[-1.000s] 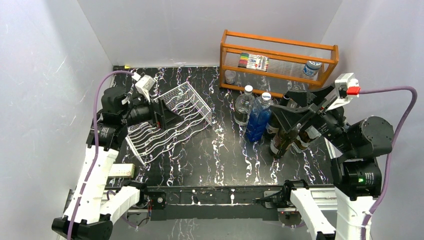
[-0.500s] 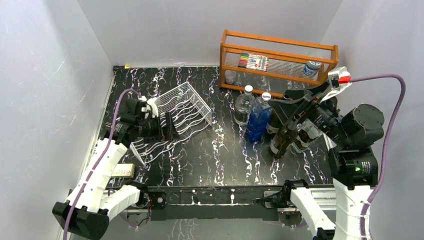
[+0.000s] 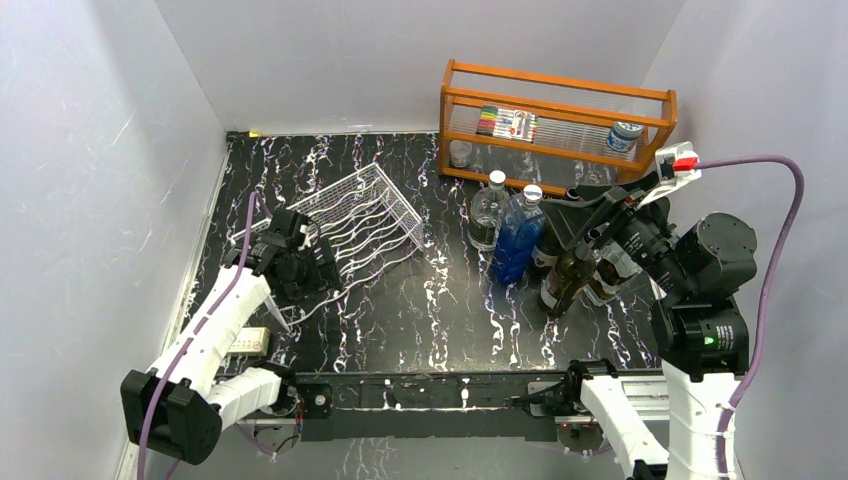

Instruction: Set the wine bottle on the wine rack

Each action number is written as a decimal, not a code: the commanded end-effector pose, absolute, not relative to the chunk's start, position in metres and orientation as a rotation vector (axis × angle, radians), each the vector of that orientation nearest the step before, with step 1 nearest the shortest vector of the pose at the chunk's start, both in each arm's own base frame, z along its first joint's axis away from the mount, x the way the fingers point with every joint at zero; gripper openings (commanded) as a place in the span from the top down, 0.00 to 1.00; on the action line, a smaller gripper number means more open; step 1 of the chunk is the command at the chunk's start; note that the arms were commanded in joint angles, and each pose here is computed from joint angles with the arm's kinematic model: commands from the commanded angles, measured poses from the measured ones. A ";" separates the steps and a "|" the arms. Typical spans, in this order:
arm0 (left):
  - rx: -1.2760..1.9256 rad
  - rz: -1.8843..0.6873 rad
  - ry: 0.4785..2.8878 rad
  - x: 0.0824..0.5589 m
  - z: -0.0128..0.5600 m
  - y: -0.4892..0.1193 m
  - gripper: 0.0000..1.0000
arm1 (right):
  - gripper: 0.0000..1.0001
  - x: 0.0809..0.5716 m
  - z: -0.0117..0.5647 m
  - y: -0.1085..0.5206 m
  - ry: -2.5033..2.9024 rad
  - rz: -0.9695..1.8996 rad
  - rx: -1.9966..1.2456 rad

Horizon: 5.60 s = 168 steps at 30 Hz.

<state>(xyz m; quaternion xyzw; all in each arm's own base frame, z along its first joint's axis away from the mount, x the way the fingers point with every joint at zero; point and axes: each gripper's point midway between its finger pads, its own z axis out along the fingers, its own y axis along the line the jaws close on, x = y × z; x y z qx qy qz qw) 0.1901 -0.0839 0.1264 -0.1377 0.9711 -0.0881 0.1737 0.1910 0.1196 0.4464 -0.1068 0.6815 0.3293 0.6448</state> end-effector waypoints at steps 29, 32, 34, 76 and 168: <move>-0.525 -0.450 2.468 0.346 0.118 -0.137 0.39 | 0.02 0.188 0.453 0.097 1.528 0.650 -0.115; -0.511 -0.465 2.478 0.359 0.113 -0.144 0.56 | 0.02 0.188 0.454 0.097 1.525 0.645 -0.118; -0.513 -0.469 2.483 0.365 0.112 -0.147 0.59 | 0.02 0.186 0.454 0.100 1.536 0.658 -0.140; 0.184 -0.796 1.838 0.262 0.317 -0.160 0.02 | 0.16 0.250 0.375 0.118 2.004 0.426 -0.289; 1.046 -0.995 1.732 0.199 0.171 -0.311 0.05 | 0.56 0.212 0.262 0.239 2.084 1.238 0.015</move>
